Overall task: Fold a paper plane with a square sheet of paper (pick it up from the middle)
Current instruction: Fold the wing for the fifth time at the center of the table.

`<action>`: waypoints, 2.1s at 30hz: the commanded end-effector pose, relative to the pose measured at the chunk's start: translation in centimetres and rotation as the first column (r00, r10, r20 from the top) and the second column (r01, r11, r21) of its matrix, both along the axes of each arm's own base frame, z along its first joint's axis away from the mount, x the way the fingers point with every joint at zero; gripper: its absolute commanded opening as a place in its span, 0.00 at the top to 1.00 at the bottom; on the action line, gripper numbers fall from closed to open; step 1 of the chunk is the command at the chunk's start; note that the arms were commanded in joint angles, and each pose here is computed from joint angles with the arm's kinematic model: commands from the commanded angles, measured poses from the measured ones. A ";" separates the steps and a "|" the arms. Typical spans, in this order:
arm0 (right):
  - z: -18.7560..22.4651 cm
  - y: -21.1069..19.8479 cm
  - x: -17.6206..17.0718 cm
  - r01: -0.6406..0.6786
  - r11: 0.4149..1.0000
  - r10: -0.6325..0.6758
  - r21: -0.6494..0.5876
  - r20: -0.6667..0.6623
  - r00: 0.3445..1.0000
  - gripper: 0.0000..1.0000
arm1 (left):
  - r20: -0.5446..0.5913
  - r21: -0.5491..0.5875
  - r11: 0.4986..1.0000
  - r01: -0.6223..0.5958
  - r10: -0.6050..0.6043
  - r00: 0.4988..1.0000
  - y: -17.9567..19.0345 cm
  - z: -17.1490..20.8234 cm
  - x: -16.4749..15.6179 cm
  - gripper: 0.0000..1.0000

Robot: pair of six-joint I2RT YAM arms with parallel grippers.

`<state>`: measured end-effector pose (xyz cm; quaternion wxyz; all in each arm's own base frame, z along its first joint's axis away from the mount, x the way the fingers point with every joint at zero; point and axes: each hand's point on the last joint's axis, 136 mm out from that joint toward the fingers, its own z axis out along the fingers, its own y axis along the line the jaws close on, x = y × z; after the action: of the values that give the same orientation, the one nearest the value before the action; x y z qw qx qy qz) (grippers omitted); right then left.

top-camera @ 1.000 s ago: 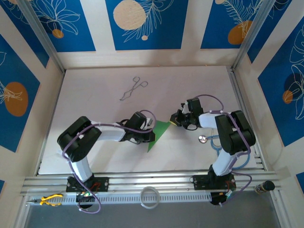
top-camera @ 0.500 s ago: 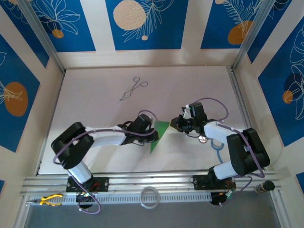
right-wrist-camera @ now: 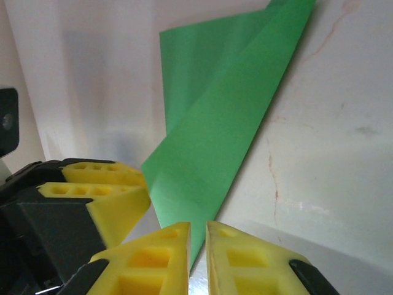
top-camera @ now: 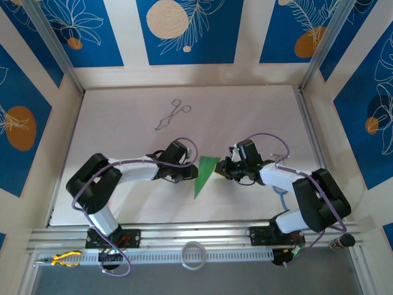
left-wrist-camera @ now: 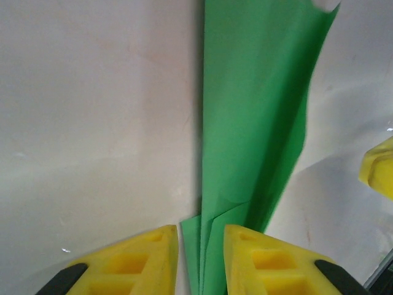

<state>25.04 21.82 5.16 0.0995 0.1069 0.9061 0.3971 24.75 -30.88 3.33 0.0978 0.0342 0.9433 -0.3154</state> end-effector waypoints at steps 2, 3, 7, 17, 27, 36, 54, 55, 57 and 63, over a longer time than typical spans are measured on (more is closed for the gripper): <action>-1.2 0.2 -0.6 0.003 1.000 -0.003 -0.012 -0.034 0.999 0.85 | -0.018 -0.005 0.998 0.057 -0.057 0.998 -0.7 0.2 -0.3 0.72; -1.3 0.3 -0.6 0.000 1.000 0.000 -0.011 -0.036 0.999 0.85 | -0.022 -0.002 0.998 0.057 -0.057 0.998 -0.6 0.1 -0.3 0.72; -1.5 0.6 -0.6 -0.011 1.000 0.010 -0.008 -0.045 0.999 0.85 | -0.042 -0.007 0.997 0.075 -0.076 0.996 -0.8 -0.2 -0.7 0.70; -2.2 1.2 -0.8 -0.028 1.000 0.028 0.002 -0.066 0.997 0.85 | -0.080 0.020 0.994 0.108 -0.106 0.991 -0.6 -1.1 -1.3 0.68; -2.5 1.8 -0.8 -0.048 0.999 0.049 0.020 -0.075 0.996 0.87 | -0.074 -0.030 0.990 0.140 -0.142 0.987 -1.4 -0.4 -1.7 0.71; -2.8 2.2 -1.1 -0.062 0.998 0.064 0.023 -0.084 0.994 0.89 | -0.069 -0.088 0.986 0.142 -0.148 0.987 -2.2 0.2 -1.7 0.74; -3.1 2.4 -1.2 -0.070 0.997 0.072 0.019 -0.093 0.993 0.89 | -0.058 0.001 0.993 0.120 -0.120 0.991 -1.0 -0.5 -1.2 0.67; -3.1 2.4 -1.2 -0.072 0.997 0.074 0.021 -0.092 0.993 0.89 | -0.062 -0.008 0.992 0.125 -0.126 0.990 -1.1 -0.5 -1.3 0.67; -3.1 2.5 -1.2 -0.072 0.997 0.074 0.020 -0.094 0.993 0.89 | -0.073 -0.027 0.991 0.133 -0.135 0.988 -1.4 -0.5 -1.5 0.68; -3.2 2.6 -1.2 -0.077 0.997 0.078 0.022 -0.095 0.992 0.89 | -0.085 -0.090 0.986 0.142 -0.149 0.985 -2.4 -0.1 -1.7 0.70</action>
<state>23.70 23.60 1.55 0.0438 0.0992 0.9133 0.3925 23.26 -32.28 2.86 0.0450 0.0805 0.9366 -0.3379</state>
